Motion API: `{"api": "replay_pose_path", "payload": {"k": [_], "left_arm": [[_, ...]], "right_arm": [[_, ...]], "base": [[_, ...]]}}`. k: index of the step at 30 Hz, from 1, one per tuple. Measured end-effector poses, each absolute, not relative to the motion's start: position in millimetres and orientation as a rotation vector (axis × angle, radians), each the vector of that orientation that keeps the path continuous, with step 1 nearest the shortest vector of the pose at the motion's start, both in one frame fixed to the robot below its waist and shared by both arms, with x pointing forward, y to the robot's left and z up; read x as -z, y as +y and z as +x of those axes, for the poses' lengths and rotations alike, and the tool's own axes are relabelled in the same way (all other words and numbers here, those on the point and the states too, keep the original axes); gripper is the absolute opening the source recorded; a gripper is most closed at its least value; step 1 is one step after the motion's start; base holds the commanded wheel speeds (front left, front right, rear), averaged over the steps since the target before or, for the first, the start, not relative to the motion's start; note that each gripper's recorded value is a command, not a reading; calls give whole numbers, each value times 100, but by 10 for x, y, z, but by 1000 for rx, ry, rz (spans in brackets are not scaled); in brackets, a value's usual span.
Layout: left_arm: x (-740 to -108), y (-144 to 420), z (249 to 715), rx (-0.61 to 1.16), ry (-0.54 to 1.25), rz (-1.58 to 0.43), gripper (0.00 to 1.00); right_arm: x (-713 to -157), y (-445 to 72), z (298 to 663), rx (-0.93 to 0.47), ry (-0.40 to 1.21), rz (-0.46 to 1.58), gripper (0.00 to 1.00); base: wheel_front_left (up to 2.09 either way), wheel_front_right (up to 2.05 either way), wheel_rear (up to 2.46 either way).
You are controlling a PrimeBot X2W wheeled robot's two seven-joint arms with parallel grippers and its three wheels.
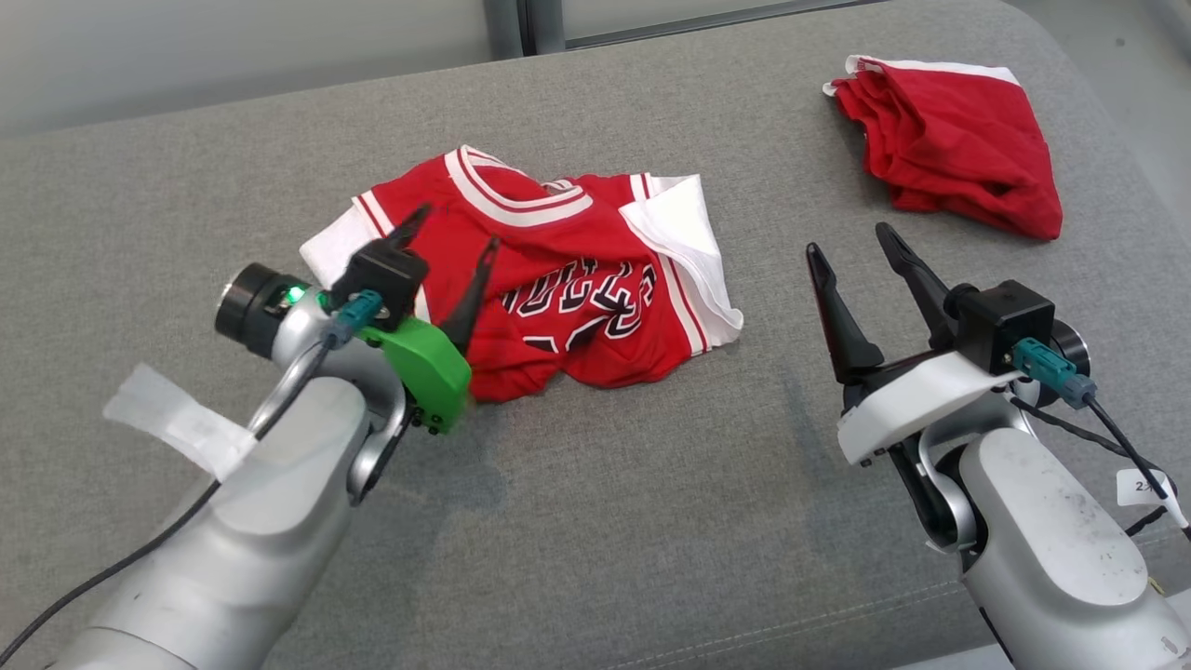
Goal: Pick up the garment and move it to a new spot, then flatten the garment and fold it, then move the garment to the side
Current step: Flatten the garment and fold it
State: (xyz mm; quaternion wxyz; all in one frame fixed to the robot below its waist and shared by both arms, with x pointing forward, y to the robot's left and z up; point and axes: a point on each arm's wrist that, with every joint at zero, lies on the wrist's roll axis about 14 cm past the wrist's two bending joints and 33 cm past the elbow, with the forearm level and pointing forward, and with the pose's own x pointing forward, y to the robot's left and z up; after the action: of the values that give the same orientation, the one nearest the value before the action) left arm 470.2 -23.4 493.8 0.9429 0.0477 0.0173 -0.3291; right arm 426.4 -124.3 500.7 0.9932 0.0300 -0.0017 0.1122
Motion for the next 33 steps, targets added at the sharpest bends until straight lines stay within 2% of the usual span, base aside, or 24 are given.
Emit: {"api": "replay_pose_path", "payload": {"k": [4, 6, 9, 17, 33], "left_arm": [[-4829, 78, 4849, 566, 89, 61, 100], [-4641, 396, 4949, 473, 169, 50, 100], [-4469, 567, 5005, 416, 248, 24, 100], [-4102, 691, 5099, 335, 418, -81, 100], [-3756, 787, 5236, 251, 555, -183, 100]], "right_arm": [[-5009, -1237, 4259, -227, -4, 60, 100], [-5011, -1217, 4255, -234, -5, 62, 100], [-4970, -1228, 4259, -233, 12, 61, 100], [-4871, -1318, 4281, -215, 44, 51, 100], [-4712, -1505, 4330, -166, 84, 40, 100]], "base": [[0, 0, 0], [0, 0, 0], [0, 0, 0], [0, 0, 0], [0, 0, 0]]}}
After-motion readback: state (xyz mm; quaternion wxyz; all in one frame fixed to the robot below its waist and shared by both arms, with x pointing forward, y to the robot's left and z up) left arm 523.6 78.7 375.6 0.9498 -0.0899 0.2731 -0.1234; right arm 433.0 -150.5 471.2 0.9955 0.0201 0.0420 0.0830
